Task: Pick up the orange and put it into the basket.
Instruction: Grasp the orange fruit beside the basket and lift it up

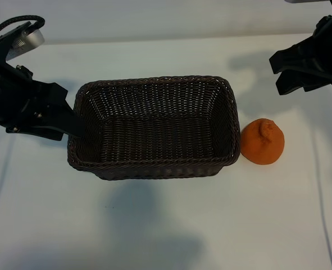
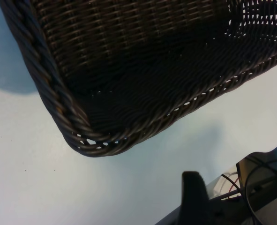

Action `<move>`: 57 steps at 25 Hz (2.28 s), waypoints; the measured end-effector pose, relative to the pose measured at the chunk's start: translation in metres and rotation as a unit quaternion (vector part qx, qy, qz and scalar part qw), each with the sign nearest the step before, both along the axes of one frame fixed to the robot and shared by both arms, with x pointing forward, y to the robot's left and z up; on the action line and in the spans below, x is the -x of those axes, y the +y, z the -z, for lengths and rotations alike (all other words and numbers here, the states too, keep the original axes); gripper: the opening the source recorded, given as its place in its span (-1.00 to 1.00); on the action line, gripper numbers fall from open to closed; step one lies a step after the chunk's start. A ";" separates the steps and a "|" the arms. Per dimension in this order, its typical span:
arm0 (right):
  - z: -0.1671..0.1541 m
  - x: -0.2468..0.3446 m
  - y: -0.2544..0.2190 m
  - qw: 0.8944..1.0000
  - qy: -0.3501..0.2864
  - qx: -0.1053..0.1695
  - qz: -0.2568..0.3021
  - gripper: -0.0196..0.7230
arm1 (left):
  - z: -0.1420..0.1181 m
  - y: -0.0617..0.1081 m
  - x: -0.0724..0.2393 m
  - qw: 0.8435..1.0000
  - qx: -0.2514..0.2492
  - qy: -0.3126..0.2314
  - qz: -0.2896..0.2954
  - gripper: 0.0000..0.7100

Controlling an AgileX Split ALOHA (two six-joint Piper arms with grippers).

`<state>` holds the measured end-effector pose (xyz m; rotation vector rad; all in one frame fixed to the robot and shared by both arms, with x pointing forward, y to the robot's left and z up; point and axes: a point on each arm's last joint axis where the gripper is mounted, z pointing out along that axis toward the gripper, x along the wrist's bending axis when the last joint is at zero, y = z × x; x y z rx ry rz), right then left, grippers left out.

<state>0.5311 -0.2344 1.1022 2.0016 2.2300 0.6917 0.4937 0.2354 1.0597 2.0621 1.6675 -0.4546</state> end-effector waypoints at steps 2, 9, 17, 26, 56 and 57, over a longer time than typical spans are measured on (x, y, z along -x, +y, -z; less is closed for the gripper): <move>0.000 0.000 0.000 1.000 -0.002 0.000 0.001 0.19 | 0.000 0.000 0.000 1.000 0.000 -0.001 0.000 0.41; 0.000 -0.001 0.000 1.000 -0.007 0.000 0.000 0.19 | 0.000 0.000 -0.001 1.000 0.000 -0.003 -0.002 0.37; 0.000 -0.001 -0.002 0.999 -0.016 0.021 -0.026 0.17 | 0.000 0.000 -0.002 1.000 0.000 -0.008 -0.005 0.30; 0.001 -0.002 -0.005 0.998 -0.021 0.040 -0.031 -0.13 | 0.000 0.000 -0.004 1.000 -0.002 -0.019 -0.010 0.28; 0.081 -0.046 -0.007 0.991 0.084 0.099 -0.018 0.49 | 0.000 0.000 -0.005 1.000 -0.001 -0.022 -0.012 0.28; 0.081 -0.047 -0.007 0.992 0.081 0.096 -0.016 0.49 | 0.000 0.000 -0.005 1.000 -0.001 -0.022 -0.012 0.28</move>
